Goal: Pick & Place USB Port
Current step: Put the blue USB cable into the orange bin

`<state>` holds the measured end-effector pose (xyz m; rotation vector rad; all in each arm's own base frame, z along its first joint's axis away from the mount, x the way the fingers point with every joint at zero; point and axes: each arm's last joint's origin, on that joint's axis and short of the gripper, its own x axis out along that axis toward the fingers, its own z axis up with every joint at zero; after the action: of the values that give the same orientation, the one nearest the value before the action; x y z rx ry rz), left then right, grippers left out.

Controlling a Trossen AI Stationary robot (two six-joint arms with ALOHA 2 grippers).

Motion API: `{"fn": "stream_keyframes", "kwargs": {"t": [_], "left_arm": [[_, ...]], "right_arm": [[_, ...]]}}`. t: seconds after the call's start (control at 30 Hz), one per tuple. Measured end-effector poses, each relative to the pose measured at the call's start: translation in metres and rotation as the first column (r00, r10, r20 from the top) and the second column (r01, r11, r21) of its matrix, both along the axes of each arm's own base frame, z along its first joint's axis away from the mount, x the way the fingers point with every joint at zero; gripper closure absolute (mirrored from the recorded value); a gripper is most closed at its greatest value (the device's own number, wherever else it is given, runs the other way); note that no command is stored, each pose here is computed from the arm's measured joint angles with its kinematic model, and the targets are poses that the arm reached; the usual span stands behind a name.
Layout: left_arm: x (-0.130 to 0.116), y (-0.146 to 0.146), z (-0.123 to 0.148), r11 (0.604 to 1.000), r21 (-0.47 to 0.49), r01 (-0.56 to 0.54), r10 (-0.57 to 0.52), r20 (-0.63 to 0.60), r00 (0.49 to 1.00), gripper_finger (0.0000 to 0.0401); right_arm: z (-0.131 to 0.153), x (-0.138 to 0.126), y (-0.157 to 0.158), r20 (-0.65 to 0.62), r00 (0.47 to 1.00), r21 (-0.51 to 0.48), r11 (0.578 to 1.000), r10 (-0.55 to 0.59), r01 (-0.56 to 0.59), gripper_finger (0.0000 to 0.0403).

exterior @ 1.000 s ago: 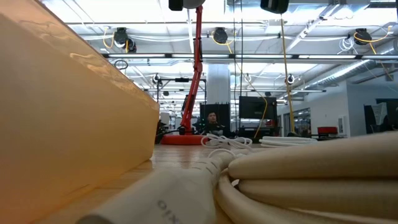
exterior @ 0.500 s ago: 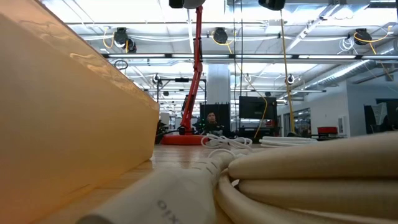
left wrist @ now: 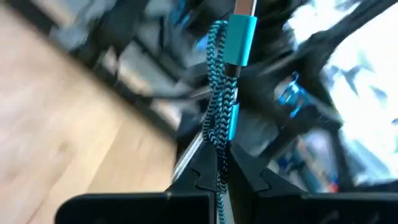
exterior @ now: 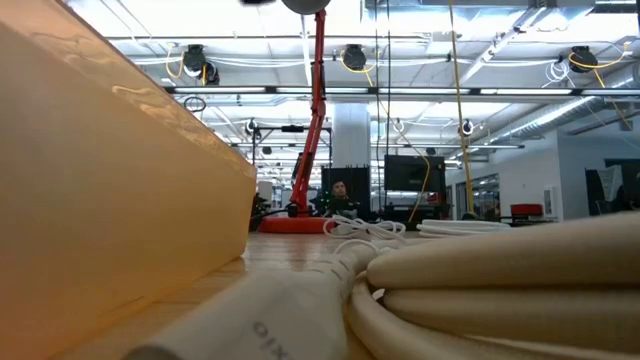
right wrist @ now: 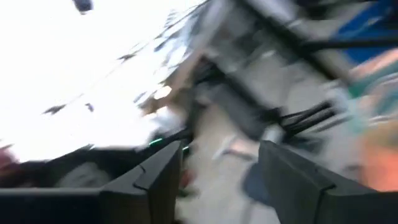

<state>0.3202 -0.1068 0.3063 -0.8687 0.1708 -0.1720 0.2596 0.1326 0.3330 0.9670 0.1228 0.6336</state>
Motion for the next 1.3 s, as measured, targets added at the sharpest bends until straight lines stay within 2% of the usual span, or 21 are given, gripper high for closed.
{"fn": "stream_keyframes", "kwargs": {"t": [0.1,0.17,0.33,0.5,0.67,0.8,0.97,1.13,1.3], "left_arm": [[-0.019,-0.007,-0.005,0.997,-0.008,0.078,-0.078,-0.19,0.979,0.0391],[-0.031,-0.013,-0.005,0.989,-0.058,0.138,-0.149,-0.281,0.948,0.0391],[-0.063,-0.037,-0.031,0.967,-0.118,0.226,-0.251,-0.598,0.761,0.0391],[-0.082,-0.056,-0.056,0.963,-0.093,0.253,-0.229,-0.776,0.588,0.0391],[-0.078,-0.063,-0.08,0.957,-0.043,0.286,-0.19,-0.841,0.507,0.0391],[-0.063,-0.06,-0.093,0.956,-0.013,0.293,-0.168,-0.843,0.511,0.0391],[-0.04,-0.055,-0.091,0.932,0.045,0.359,-0.159,-0.84,0.518,0.0391],[-0.026,-0.052,-0.105,0.893,0.035,0.448,-0.163,-0.904,0.396,0.0391],[-0.017,-0.058,-0.12,0.864,-0.009,0.503,-0.208,-0.916,0.342,0.0391]], "right_arm": [[0.006,-0.009,0.012,0.026,0.996,0.046,0.996,0.081,-0.082,0.0186],[0.004,-0.012,0.017,0.013,0.995,0.047,0.994,0.102,-0.102,0.0182],[0.01,-0.022,0.025,0.041,0.989,0.056,0.988,0.142,-0.144,0.0189],[0.008,-0.02,0.024,0.023,0.993,0.044,0.992,0.116,-0.117,0.0199],[0.002,-0.016,0.02,-0.024,0.996,0.008,0.996,0.085,-0.085,0.0202],[-0.003,-0.012,0.015,-0.069,0.996,-0.019,0.998,0.059,-0.061,0.0202],[-0.008,-0.009,0.01,-0.119,0.992,-0.043,0.998,0.037,-0.042,0.0202],[-0.009,-0.008,0.008,-0.123,0.992,-0.044,0.998,0.028,-0.033,0.0202],[-0.009,-0.008,0.008,-0.12,0.992,-0.044,0.998,0.028,-0.034,0.0202]]}}
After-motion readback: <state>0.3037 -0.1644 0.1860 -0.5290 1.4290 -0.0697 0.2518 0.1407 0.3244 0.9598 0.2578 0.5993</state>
